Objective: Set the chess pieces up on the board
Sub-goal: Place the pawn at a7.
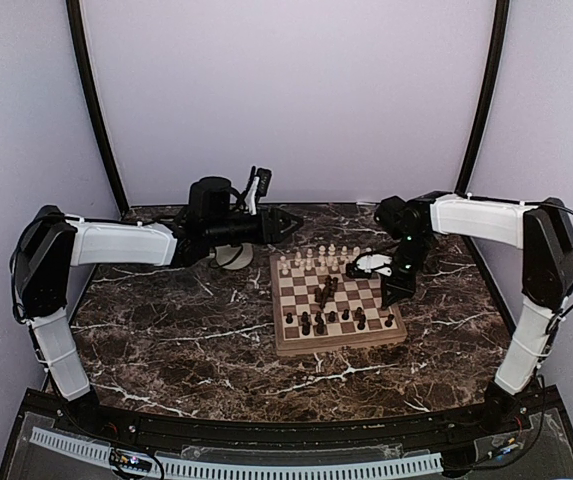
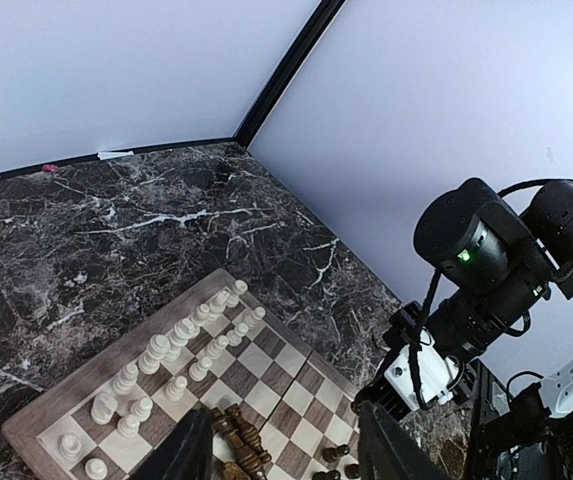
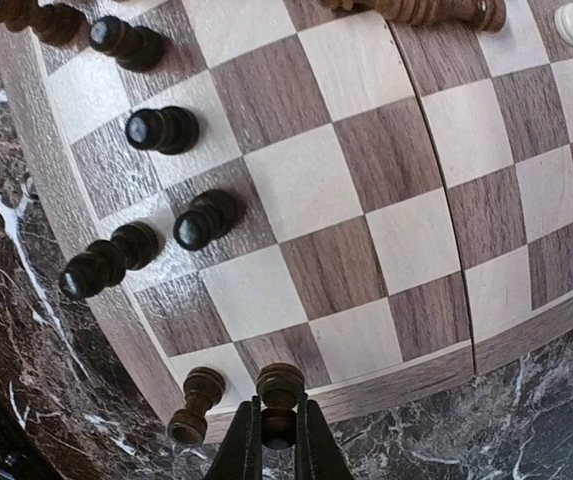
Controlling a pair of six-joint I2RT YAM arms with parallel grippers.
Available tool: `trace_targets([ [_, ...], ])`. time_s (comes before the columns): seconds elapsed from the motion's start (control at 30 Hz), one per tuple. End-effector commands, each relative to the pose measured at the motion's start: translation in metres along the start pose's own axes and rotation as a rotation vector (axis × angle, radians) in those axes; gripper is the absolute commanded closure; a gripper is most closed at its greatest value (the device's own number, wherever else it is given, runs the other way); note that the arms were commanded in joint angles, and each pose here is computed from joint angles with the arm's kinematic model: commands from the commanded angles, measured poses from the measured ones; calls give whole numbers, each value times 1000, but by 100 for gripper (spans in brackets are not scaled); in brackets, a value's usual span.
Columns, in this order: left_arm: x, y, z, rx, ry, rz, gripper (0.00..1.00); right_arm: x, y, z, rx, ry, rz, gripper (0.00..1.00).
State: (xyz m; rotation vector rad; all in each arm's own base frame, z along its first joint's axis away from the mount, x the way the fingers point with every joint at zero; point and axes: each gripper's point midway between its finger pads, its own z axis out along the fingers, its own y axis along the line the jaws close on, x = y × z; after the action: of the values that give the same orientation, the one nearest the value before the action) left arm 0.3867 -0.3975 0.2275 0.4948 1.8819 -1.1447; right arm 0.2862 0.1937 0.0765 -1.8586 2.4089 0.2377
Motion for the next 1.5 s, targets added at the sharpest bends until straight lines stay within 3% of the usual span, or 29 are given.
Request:
trace_targets([
  [0.0, -22, -12, -16, 7, -48, 31, 48, 3, -6, -4, 79, 10, -33, 99],
  [1.07, -14, -4, -10, 9, -21, -8, 48, 6, 9, 14, 34, 57, -85, 96],
  [1.47, -9, 0, -8, 10, -11, -22, 48, 5, 9, 15, 34, 60, -89, 88],
])
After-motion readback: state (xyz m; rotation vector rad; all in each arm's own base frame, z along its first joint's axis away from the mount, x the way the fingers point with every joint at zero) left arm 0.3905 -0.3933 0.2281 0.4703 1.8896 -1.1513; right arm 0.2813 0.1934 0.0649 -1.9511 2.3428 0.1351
